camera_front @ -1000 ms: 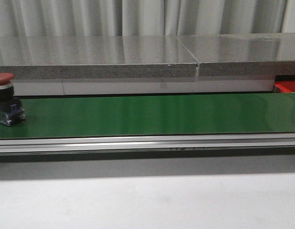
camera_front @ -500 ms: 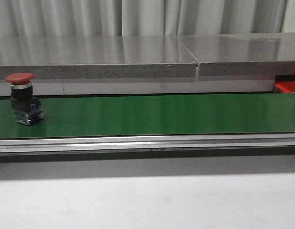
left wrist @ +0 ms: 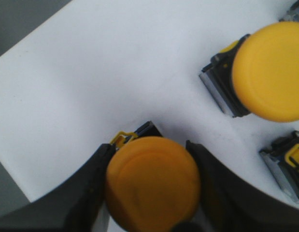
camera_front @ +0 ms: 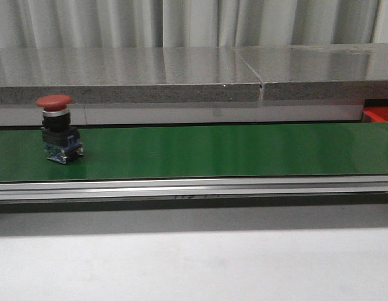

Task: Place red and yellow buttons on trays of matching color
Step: 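Grasp a yellow mushroom push-button with the left gripper, then set the yellow button on the green belt and release it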

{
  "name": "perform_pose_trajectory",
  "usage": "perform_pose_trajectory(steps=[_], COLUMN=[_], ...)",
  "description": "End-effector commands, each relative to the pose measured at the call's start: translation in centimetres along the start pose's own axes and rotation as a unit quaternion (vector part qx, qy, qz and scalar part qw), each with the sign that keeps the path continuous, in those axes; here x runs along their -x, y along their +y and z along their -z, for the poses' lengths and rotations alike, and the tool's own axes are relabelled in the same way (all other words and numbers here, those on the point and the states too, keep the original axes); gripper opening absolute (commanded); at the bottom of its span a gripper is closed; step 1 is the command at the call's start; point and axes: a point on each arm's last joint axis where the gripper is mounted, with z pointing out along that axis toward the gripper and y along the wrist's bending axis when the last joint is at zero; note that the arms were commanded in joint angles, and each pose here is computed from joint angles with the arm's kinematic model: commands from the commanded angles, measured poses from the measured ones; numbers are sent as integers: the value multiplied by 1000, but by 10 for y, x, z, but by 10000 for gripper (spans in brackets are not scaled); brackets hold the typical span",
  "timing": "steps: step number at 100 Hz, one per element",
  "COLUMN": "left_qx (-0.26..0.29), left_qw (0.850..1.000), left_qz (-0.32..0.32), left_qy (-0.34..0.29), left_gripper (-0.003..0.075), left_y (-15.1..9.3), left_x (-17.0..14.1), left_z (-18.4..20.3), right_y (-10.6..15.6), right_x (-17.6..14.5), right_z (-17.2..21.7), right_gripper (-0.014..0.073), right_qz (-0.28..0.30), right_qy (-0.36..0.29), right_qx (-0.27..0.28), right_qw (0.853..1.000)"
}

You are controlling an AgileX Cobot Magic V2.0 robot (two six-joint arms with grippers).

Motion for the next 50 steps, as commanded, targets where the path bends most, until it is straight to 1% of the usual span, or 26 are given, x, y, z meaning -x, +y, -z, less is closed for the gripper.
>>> perform_pose_trajectory(steps=[1,21,33,42,50], left_qx=[-22,-64,-99,-124,-138], left_qw=[998,988,976,967,960], left_qz=[5,-23,-52,-76,-106], left_qy=[-62,-142,-187,-211,-218], left_gripper=[-19,-19,-19,-19,-19], left_y=[-4,-18,-30,-42,-55], left_x=[10,3,-8,-13,-15], left_z=[35,93,128,149,163], right_y=[-1,-1,-1,-1,-1], right_x=[12,12,12,12,12], right_z=[2,2,2,2,2], right_gripper=[-67,-67,-67,-67,-67], right_qz=[1,1,1,1,1], right_qy=[-55,-55,-55,-55,-55], right_qx=[-6,-6,-6,-6,-6], right_qw=[998,998,998,998,998])
